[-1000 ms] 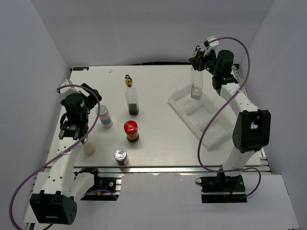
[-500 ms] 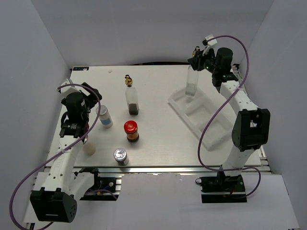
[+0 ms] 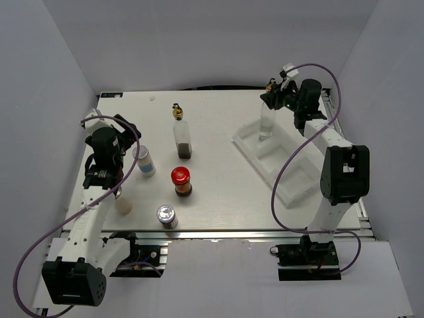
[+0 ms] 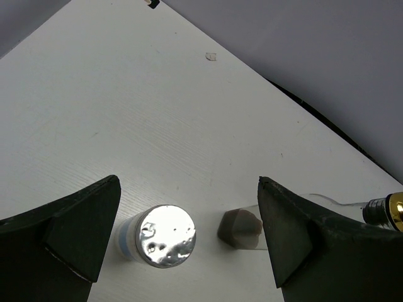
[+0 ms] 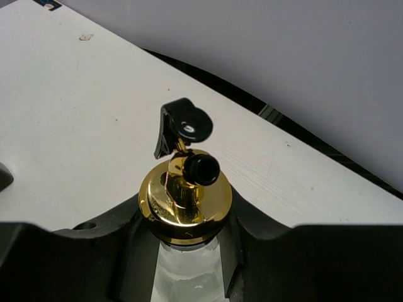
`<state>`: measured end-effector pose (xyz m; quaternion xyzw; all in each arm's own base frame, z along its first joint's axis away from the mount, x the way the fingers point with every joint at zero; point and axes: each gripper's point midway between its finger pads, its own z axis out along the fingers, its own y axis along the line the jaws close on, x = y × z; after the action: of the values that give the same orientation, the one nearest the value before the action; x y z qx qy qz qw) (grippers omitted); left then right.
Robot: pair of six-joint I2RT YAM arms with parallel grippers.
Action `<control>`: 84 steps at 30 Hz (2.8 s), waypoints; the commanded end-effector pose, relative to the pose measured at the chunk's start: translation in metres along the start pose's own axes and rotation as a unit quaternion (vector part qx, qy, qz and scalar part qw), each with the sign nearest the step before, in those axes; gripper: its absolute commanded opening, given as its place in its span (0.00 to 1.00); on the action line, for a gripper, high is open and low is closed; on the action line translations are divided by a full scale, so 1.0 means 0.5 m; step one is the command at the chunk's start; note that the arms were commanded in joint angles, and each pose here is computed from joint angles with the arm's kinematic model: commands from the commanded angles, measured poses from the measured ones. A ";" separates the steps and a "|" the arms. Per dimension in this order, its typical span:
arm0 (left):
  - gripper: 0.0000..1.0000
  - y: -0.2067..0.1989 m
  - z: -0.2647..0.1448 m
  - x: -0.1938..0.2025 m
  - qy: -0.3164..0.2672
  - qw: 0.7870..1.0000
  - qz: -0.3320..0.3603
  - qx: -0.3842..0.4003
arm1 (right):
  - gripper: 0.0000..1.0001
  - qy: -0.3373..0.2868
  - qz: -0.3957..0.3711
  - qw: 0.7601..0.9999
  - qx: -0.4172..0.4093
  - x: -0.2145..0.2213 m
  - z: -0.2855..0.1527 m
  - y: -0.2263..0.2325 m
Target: Organize the condiment bottles
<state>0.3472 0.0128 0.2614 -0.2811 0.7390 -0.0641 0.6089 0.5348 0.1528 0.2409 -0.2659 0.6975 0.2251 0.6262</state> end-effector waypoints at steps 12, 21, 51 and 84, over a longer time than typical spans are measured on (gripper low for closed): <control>0.98 0.000 -0.017 -0.013 -0.014 1.000 0.001 0.008 | 0.63 -0.059 -0.075 0.995 -0.008 -0.081 -0.050 0.005; 0.98 -0.004 -0.028 -0.026 -0.018 1.000 -0.005 0.011 | 0.89 -0.068 -0.066 0.995 0.032 -0.125 -0.099 -0.005; 0.98 0.052 -0.043 0.024 0.029 0.997 -0.034 -0.062 | 0.89 0.012 -0.048 0.968 -0.245 -0.204 0.077 0.607; 0.98 0.052 -0.035 0.048 0.042 0.997 -0.026 -0.053 | 0.00 -0.094 -0.088 0.985 -0.118 -0.364 -0.030 0.472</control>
<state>0.3193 0.0194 0.2303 -0.3341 0.7617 -0.0475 0.5531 0.3763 0.3843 0.3353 -0.4069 0.6411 0.3083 0.5731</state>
